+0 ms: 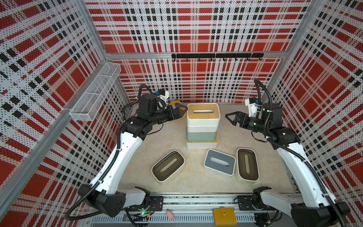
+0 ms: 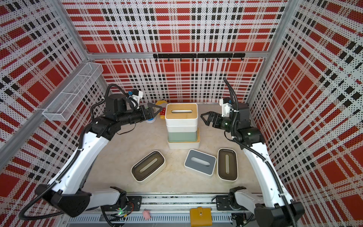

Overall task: Stack the tissue boxes
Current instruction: Adjust the tissue box on the tissue box, then pick up the tissue box from the center of the board.

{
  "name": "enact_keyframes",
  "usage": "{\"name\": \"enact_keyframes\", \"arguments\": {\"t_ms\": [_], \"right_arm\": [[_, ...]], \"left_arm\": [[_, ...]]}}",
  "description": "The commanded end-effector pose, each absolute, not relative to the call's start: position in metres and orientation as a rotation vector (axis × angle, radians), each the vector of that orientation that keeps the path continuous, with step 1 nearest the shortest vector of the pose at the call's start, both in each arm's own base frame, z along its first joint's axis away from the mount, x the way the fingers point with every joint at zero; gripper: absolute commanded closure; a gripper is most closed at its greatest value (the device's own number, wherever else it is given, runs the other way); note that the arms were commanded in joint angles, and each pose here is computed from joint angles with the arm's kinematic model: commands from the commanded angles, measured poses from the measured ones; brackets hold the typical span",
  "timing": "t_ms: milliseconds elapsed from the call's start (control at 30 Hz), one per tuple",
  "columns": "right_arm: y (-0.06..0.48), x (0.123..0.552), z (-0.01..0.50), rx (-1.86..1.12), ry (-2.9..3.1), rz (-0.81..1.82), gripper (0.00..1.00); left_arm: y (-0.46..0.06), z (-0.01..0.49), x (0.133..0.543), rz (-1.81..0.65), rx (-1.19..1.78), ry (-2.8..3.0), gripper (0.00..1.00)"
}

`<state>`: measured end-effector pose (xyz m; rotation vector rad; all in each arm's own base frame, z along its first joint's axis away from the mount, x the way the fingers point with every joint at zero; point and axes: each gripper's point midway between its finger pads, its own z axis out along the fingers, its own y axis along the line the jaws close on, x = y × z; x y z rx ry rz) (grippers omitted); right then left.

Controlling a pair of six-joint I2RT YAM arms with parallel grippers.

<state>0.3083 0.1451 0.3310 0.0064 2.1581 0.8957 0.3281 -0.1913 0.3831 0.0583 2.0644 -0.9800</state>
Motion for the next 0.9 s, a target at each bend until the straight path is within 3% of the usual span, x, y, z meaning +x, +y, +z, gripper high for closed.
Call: {"name": "enact_keyframes", "arguments": {"t_ms": [0,100,400,867], "right_arm": [[0.136,0.282,0.261,0.052,2.362,0.788,0.00],[0.136,0.265,0.216,0.080,2.442,0.775,0.00],[0.143,0.261,0.154,0.087,2.516,0.779,0.00],[0.126,0.279,0.107,0.218,2.554,0.657,0.00]], "left_arm": [[-0.168,0.391,0.318,-0.888,0.062,1.894,0.01],[-0.150,0.379,0.299,-0.844,0.050,1.794,0.01],[-0.119,0.328,0.270,-0.810,0.019,1.819,0.01],[-0.117,0.288,0.252,-0.817,0.032,1.907,0.01]]}}
